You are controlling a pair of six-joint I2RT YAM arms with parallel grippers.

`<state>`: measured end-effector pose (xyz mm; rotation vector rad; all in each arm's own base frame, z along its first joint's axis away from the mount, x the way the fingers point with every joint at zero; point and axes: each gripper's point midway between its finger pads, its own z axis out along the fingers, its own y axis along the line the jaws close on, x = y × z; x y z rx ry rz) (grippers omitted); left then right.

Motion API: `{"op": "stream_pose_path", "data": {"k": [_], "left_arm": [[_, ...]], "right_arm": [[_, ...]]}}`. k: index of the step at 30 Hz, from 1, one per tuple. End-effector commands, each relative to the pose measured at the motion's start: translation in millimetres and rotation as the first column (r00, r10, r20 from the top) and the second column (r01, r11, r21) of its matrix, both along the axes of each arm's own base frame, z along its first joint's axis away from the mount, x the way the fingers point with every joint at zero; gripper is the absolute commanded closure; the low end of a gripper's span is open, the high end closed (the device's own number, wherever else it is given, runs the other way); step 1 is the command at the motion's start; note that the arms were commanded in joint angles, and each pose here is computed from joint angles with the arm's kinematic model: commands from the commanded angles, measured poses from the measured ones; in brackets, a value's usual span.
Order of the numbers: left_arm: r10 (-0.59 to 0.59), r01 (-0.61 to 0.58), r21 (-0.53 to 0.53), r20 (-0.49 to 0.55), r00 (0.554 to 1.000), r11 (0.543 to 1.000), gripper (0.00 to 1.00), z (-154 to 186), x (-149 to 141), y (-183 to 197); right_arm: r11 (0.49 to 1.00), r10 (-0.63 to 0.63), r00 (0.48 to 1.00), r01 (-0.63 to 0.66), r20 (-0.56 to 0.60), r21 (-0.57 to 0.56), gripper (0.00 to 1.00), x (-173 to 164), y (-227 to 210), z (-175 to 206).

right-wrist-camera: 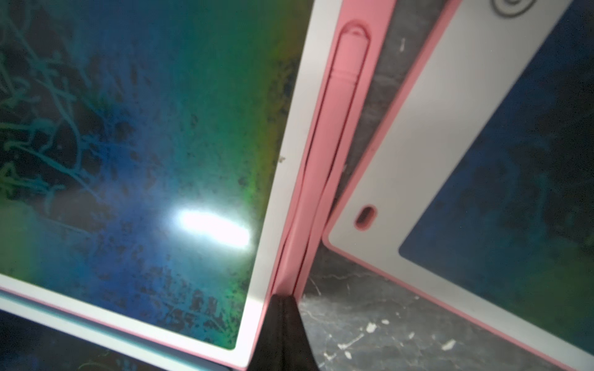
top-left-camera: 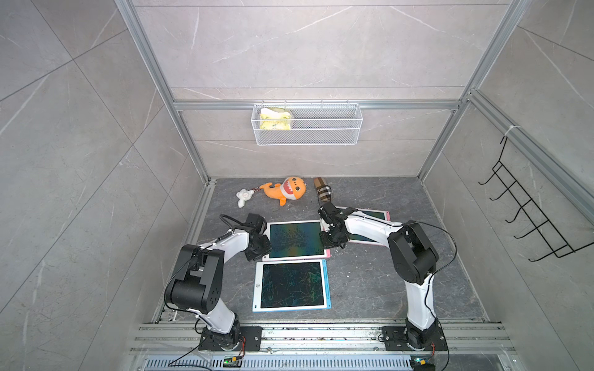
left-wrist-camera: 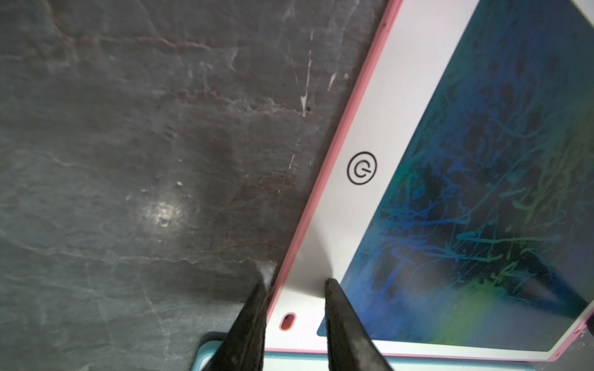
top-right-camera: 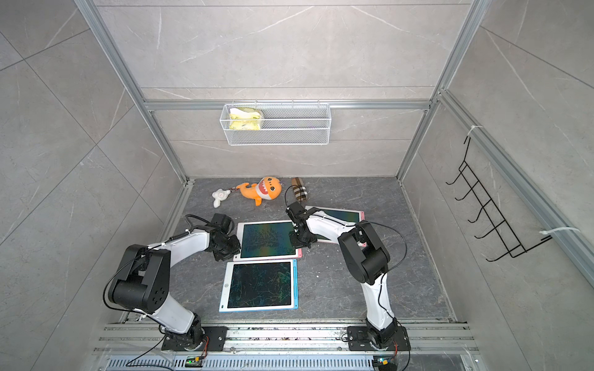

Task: Place the stylus back onto the writing tablet
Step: Adjust the stylus on the writing tablet, then reset both arms

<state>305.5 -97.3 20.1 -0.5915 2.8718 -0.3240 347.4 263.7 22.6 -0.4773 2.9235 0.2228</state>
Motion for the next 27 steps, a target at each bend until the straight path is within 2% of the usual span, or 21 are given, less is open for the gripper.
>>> {"op": "stream_pose_path", "data": {"k": [1, 5, 10, 12, 16, 19, 23, 25, 27], "left_arm": [[-0.031, 0.031, -0.014, -0.026, 0.999, 0.999, 0.67, -6, -4, -5], [-0.029, 0.029, -0.018, -0.009, 1.000, 0.999, 0.67, 1, -2, -6], [-0.027, 0.027, -0.006, 0.035, 0.999, 1.000, 0.67, 21, 2, -3], [-0.028, 0.028, 0.002, 0.064, 0.998, 1.000, 0.67, 32, 3, -1], [-0.044, 0.041, 0.025, 0.133, 0.990, 0.999, 0.54, 61, 3, 4], [-0.053, 0.047, 0.030, 0.229, 0.972, 0.998, 0.47, 89, 3, 7], [-0.062, 0.054, 0.031, 0.408, 0.911, 0.998, 0.43, 133, 3, 12], [-0.065, 0.053, 0.038, 0.513, 0.856, 0.998, 0.40, 160, 1, 17], [-0.074, 0.055, 0.050, 0.616, 0.784, 0.997, 0.29, 186, -4, 21]], "right_arm": [[0.998, 0.009, 0.999, -0.011, -0.031, -0.059, 1.00, -4, -6, -20], [0.997, 0.003, 1.000, -0.004, -0.021, -0.074, 1.00, -6, -11, -19], [0.997, -0.008, 0.998, 0.012, 0.057, -0.070, 0.99, -4, -20, 14], [0.998, -0.014, 0.995, 0.021, 0.101, -0.063, 0.94, -3, -24, 33], [0.997, -0.058, 0.973, 0.068, 0.224, -0.038, 0.74, -3, -41, 73], [0.994, -0.107, 0.947, 0.114, 0.304, -0.004, 0.67, -8, -60, 99], [0.984, -0.152, 0.879, 0.177, 0.453, -0.012, 0.61, -17, -98, 131], [0.980, -0.155, 0.838, 0.196, 0.524, -0.023, 0.60, -23, -117, 143], [0.979, -0.145, 0.790, 0.200, 0.595, -0.027, 0.58, -29, -134, 152]]}}
